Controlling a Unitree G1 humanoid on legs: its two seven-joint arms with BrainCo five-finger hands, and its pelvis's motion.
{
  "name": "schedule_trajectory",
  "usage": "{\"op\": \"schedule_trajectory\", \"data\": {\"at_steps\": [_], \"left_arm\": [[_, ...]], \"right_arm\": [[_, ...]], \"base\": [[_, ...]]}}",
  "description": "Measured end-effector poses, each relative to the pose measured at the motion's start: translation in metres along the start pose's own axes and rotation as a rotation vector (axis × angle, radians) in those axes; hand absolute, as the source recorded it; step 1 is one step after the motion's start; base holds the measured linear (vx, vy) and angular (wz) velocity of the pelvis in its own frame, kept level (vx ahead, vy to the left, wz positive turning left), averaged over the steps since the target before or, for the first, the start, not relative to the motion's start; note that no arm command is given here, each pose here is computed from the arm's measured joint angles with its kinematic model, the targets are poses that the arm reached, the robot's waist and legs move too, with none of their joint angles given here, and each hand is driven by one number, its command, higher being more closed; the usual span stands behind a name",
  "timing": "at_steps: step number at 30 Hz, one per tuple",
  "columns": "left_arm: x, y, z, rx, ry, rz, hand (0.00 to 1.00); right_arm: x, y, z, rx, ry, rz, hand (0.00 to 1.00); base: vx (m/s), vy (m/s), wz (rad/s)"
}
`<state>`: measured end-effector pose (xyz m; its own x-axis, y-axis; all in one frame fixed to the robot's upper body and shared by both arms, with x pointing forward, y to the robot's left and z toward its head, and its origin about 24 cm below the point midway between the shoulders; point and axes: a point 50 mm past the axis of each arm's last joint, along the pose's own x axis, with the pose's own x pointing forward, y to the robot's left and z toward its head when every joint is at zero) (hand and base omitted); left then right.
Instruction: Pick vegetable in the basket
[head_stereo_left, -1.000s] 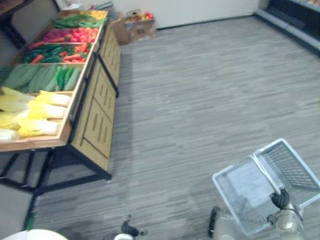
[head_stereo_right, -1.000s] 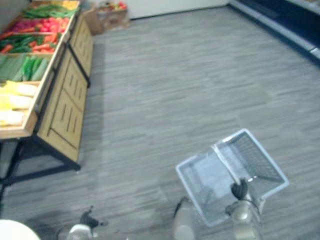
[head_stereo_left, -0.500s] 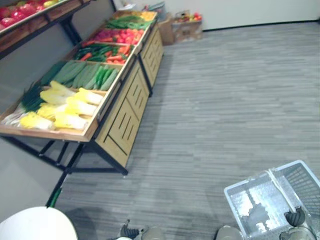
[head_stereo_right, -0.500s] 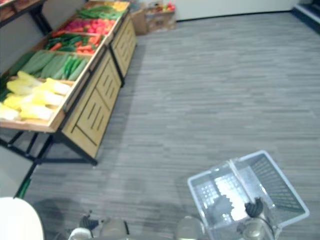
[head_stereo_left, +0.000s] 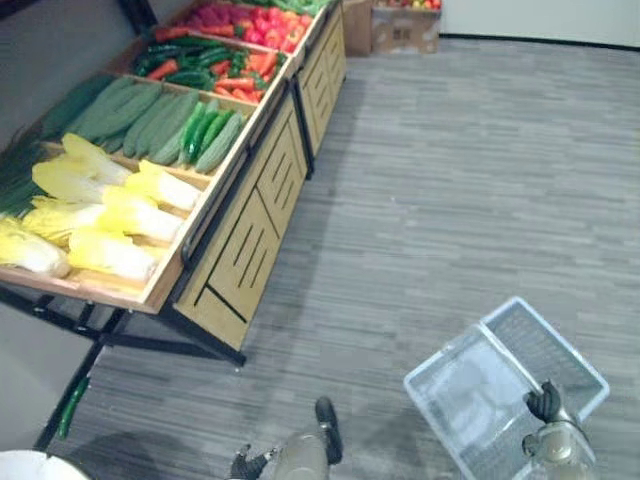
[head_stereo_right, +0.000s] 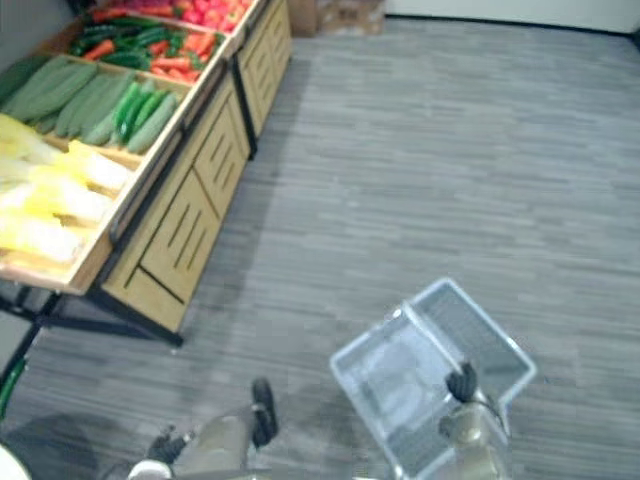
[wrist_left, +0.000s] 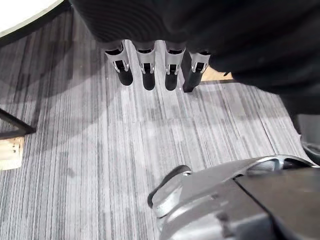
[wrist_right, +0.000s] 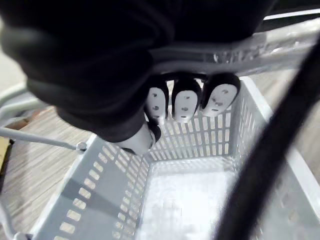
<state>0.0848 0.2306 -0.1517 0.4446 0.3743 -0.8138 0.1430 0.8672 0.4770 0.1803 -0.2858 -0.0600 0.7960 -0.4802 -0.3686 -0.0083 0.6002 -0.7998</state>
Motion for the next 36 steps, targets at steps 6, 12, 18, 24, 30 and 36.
{"op": "schedule_trajectory", "data": {"at_steps": [6, 12, 18, 24, 30, 36], "left_arm": [[0.000, -0.003, 0.002, 0.049, -0.004, -0.017, 0.00], [0.002, -0.003, 0.020, 0.041, -0.059, -0.001, 0.00], [-0.003, -0.024, 0.018, 0.014, -0.045, -0.051, 0.00], [-0.002, -0.019, 0.013, -0.090, 0.001, -0.014, 0.00], [0.000, -0.015, 0.019, -0.119, -0.015, -0.011, 0.00], [-0.001, -0.015, 0.018, -0.148, -0.004, 0.002, 0.00]], "right_arm": [[0.003, 0.005, 0.004, -0.001, -0.011, 0.014, 1.00], [-0.011, 0.009, -0.028, 0.086, 0.142, 0.004, 1.00], [-0.021, -0.014, -0.070, 0.104, 0.307, -0.082, 1.00], [-0.045, -0.009, -0.116, 0.159, 0.513, -0.075, 1.00], [-0.049, -0.022, -0.130, 0.190, 0.568, -0.129, 1.00], [-0.030, -0.022, -0.109, 0.321, 0.540, -0.202, 1.00]], "base": [[0.46, 0.089, 0.45], [0.46, -0.254, 1.17], [0.32, -0.353, 0.83], [0.20, -0.228, 1.14], [0.12, -0.089, 1.14], [0.05, 0.159, 0.67]]}}
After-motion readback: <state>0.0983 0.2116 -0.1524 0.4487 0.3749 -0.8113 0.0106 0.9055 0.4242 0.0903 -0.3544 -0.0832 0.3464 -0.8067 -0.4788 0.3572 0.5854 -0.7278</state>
